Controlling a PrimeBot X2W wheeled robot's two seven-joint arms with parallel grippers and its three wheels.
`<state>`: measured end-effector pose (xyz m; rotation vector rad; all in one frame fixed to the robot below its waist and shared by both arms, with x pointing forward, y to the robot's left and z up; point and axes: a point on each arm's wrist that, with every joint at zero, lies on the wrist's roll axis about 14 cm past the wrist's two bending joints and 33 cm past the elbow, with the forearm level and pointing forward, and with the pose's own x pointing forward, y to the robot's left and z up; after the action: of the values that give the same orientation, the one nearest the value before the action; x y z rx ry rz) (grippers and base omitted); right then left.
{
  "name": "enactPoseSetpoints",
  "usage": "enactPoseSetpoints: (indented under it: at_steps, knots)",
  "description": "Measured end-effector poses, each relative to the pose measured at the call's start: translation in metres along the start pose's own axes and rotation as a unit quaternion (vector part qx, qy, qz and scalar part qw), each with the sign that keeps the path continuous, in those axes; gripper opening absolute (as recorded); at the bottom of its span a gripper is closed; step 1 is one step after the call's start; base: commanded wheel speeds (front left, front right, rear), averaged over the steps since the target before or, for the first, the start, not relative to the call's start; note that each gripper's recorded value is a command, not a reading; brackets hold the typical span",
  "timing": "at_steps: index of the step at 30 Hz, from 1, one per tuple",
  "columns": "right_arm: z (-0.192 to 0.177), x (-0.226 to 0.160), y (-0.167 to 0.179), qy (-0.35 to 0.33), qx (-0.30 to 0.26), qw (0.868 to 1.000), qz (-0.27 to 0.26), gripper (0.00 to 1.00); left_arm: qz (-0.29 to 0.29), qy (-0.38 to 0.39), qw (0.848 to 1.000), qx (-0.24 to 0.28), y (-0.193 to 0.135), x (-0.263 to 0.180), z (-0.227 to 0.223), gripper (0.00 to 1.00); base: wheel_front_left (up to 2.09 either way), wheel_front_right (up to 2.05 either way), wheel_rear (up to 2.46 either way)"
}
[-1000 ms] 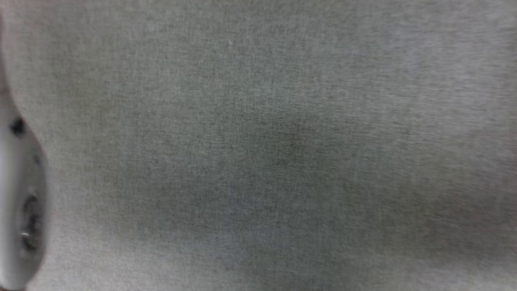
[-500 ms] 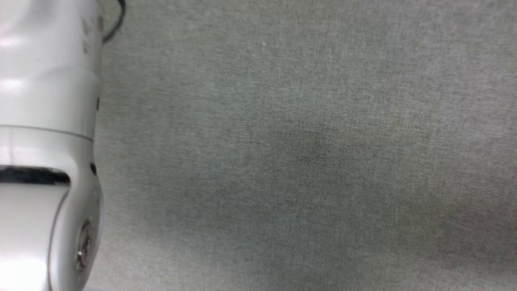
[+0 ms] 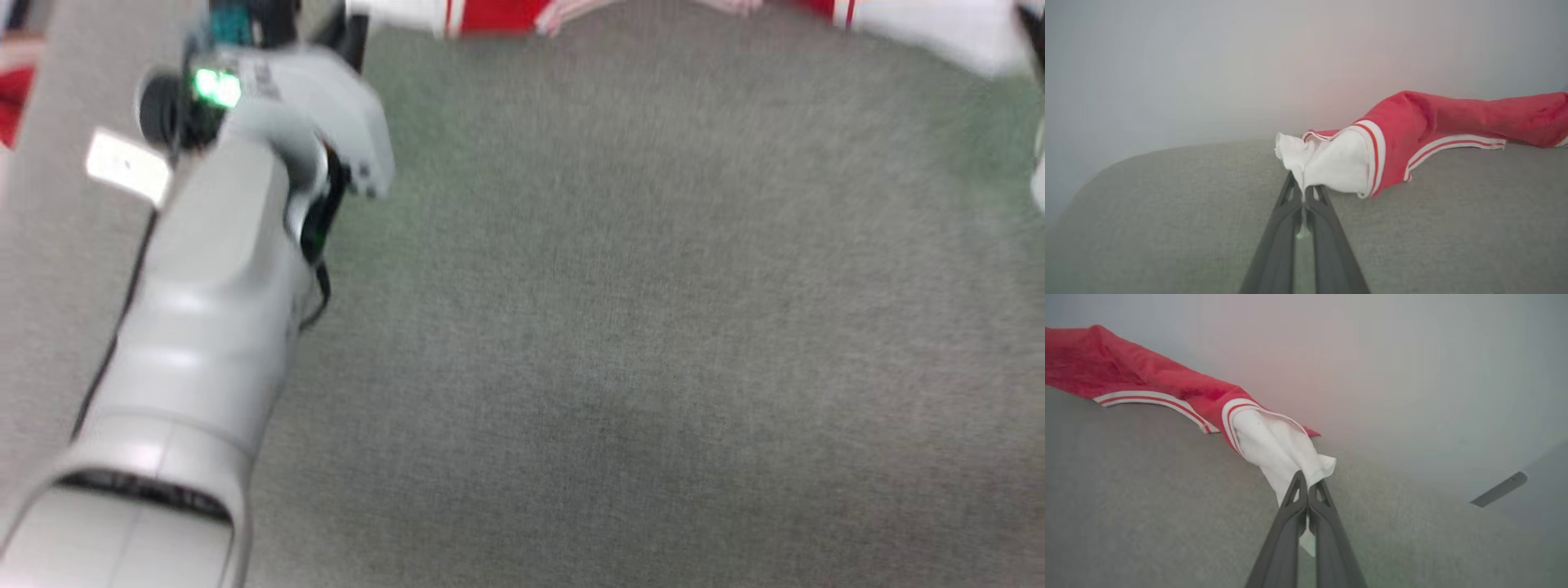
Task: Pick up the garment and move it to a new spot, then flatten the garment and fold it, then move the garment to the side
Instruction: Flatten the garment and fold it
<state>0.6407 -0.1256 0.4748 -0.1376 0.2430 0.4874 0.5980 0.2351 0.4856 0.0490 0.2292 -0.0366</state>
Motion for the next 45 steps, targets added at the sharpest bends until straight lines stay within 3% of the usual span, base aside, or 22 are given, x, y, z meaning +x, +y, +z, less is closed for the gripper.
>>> enactPoseSetpoints:
  at_steps: [17, 27, 35, 45]
  knots:
    - [-0.029, -0.172, 0.02, 0.106, 0.073, 0.992, 0.004, 0.0, -0.042, 0.017, 0.999, -0.021, 0.019, -0.165, -0.031, 0.0, 0.0, 0.0, 0.0]
    - [-0.084, -0.251, 0.039, 0.181, 0.124, 0.976, 0.001, 0.0, -0.046, 0.033, 0.996, -0.065, -0.008, -0.242, -0.062, 0.0, 0.0, 0.0, 0.0]
    - [-0.124, -0.286, 0.045, 0.236, 0.165, 0.958, -0.006, 0.0, -0.032, 0.06, 0.991, -0.114, -0.027, -0.276, -0.086, 0.0, 0.0, 0.0, 0.0]
    - [-0.145, -0.289, 0.055, 0.268, 0.174, 0.948, -0.006, 0.0, -0.026, 0.078, 0.988, -0.131, -0.035, -0.283, -0.099, 0.0, 0.0, 0.0, 0.0]
